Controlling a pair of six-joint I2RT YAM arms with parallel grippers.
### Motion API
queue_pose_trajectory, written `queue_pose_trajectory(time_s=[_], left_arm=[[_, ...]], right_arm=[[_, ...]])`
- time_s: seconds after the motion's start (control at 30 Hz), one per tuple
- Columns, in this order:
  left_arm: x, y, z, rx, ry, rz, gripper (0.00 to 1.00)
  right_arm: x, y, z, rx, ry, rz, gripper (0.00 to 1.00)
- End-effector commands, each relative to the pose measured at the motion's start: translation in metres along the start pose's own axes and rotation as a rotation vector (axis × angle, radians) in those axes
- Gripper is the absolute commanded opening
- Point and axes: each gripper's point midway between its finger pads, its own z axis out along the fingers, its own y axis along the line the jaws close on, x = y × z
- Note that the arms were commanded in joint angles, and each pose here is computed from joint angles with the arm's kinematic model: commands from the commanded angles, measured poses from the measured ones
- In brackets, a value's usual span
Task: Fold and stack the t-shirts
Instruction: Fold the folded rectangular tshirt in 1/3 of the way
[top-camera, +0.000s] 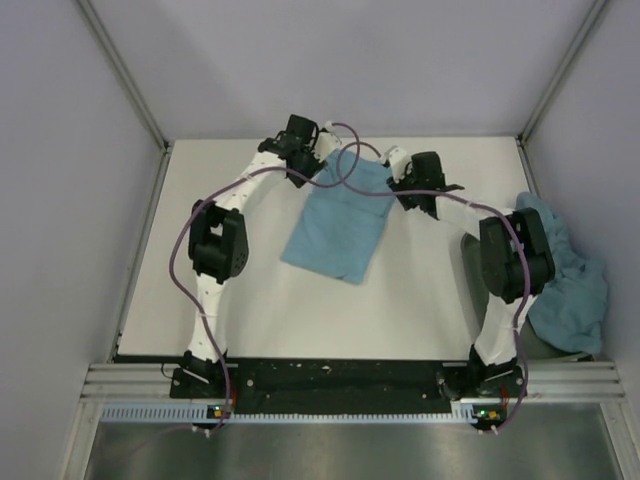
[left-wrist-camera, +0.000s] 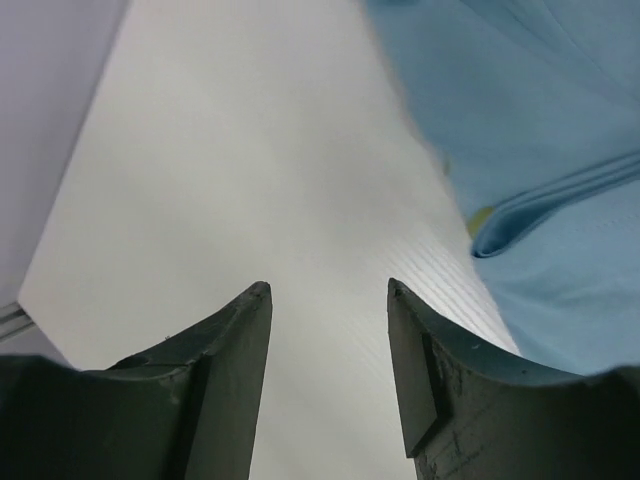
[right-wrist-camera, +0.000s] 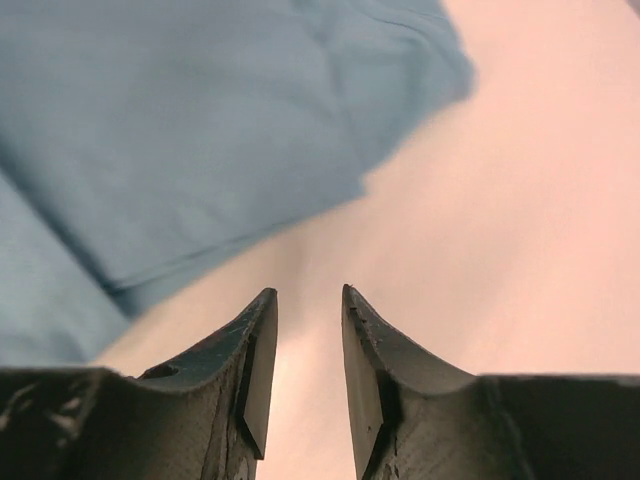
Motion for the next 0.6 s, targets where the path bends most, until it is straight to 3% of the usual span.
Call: queue_pose_trajectory(time_s=[0.0,0.1,0.27,0.4,0.57], left_arm=[[-0.035,0.056,-0.049,-0.070,-0.161,-0.096,0.53],[-0.034,0.004,-0.082,0.146,-0.270,0.079,0.53],[0.034,-0.107,-0.118,0.476,-0.394,0.393,0.53],[0.070,-0.141,-0.122,0.522,-0.452,0.542,0.58],[0.088,-0.147,-0.095,0.512,-0.373,0.539,0.62]], right_arm=[[-0.050,-0.029,-0.039,0.040,-0.136,0.025,0.34],[-0.060,0.009,-0.074,-0.061,-0.231,-0.058,0.39],[-0.047,0.127,-0.129,-0.258,-0.392,-0.424,0.54],[-0.008,0.199,-0.139,-0.395,-0.358,-0.648,0.57],[0.014,0.226,-0.122,-0.408,-0.277,-0.727,0.57]])
